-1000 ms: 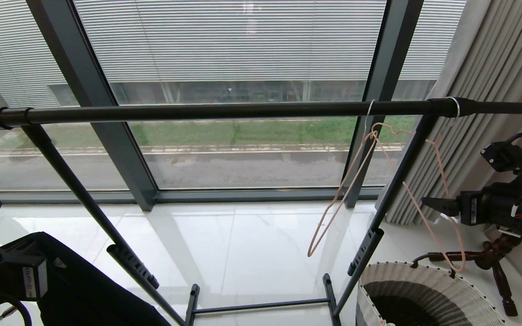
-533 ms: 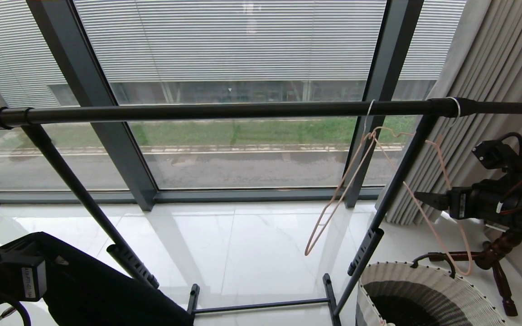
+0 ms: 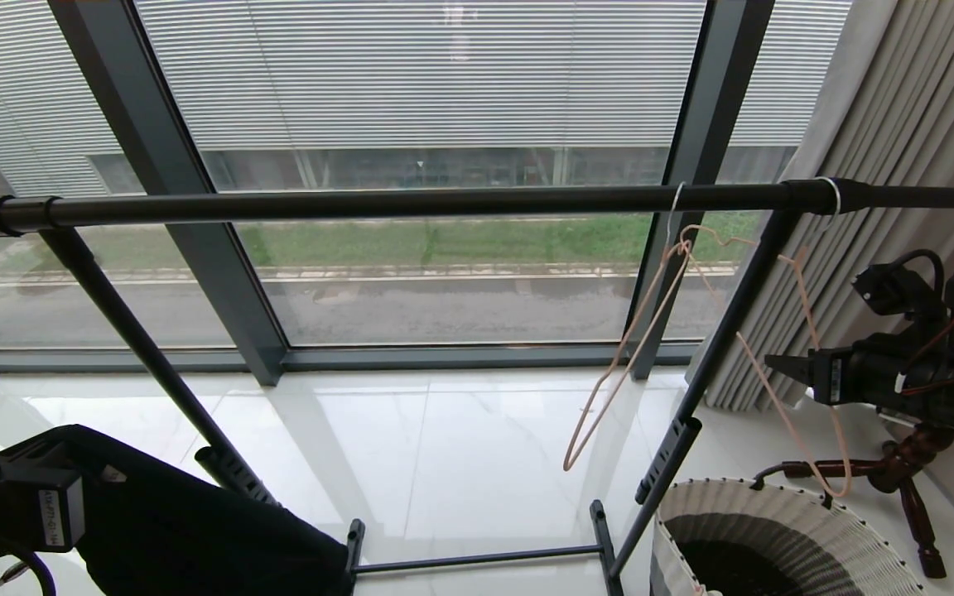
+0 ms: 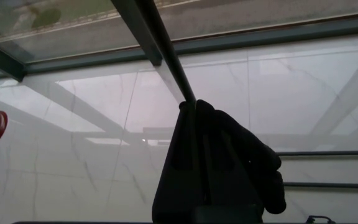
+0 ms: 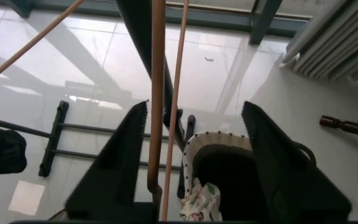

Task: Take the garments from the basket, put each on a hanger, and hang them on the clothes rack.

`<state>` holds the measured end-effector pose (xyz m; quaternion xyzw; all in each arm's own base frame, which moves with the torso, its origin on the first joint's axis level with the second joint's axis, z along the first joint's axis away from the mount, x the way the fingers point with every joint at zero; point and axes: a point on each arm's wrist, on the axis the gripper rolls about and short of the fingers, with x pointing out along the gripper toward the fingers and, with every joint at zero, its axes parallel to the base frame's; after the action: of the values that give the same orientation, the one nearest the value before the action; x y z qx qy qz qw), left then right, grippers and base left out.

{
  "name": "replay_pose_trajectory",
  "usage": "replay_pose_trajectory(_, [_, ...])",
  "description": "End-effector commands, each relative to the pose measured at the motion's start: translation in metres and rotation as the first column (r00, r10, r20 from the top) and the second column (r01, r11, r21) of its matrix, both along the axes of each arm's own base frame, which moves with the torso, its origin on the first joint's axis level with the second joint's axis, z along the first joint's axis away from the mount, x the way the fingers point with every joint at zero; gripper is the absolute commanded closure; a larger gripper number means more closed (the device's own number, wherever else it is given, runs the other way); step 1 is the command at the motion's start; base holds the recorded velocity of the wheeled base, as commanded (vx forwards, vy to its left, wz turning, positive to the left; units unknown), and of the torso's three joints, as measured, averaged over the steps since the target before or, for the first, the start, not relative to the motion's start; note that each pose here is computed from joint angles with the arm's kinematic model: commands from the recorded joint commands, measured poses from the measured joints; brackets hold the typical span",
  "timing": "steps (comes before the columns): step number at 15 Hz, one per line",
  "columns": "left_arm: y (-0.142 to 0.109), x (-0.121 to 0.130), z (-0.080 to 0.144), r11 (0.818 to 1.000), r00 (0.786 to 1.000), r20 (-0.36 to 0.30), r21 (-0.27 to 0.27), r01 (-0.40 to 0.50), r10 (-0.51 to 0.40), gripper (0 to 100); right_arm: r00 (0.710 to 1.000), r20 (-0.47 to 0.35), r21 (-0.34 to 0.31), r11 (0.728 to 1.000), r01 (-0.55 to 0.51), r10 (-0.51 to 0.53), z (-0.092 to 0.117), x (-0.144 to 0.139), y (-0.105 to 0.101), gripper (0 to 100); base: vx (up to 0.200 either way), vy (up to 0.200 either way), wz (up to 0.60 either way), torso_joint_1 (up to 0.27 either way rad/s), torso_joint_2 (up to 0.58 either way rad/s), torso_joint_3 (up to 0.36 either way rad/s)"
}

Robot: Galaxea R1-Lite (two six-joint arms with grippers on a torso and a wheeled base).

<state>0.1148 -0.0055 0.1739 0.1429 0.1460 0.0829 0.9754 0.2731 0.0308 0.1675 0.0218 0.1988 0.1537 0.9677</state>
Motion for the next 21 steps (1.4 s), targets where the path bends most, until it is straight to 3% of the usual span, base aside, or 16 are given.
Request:
replay_pose_trajectory(1, [0.0, 0.0, 0.0, 1.0, 1.0, 0.002, 0.0, -0.002, 0.002, 100, 1.0, -0.002, 0.0, 1.0, 0.0, 0.0, -0.001, 0.0, 0.0, 100, 0.0, 0.0, 0.0, 0.0, 0.0, 0.0])
replay_pose_trajectory(8, [0.0, 0.0, 0.0, 1.0, 1.0, 0.0, 0.0, -0.002, 0.002, 100, 0.999, 0.005, -0.011, 0.999, 0.045, -0.045, 0.001, 0.0, -0.001, 100, 0.0, 0.0, 0.0, 0.0, 0.0, 0.0])
replay_pose_trajectory(12, [0.0, -0.001, 0.0, 1.0, 1.0, 0.006, -0.002, -0.002, 0.002, 100, 0.99, 0.1, -0.013, 0.995, 0.1, -0.098, 0.013, 0.0, -0.002, 100, 0.0, 0.0, 0.0, 0.0, 0.0, 0.0])
replay_pose_trajectory(17, [0.0, -0.002, 0.001, 1.0, 1.0, 0.008, -0.002, -0.002, 0.002, 100, 0.978, 0.182, 0.0, 0.994, 0.109, -0.107, 0.034, -0.02, -0.004, 100, 0.0, 0.0, 0.0, 0.0, 0.0, 0.0])
replay_pose_trajectory(21, [0.001, -0.003, 0.002, 1.0, 1.0, 0.018, -0.002, -0.002, 0.002, 100, 0.976, 0.189, 0.0, 0.994, 0.11, -0.108, 0.034, -0.042, -0.006, 100, 0.0, 0.0, 0.0, 0.0, 0.0, 0.0])
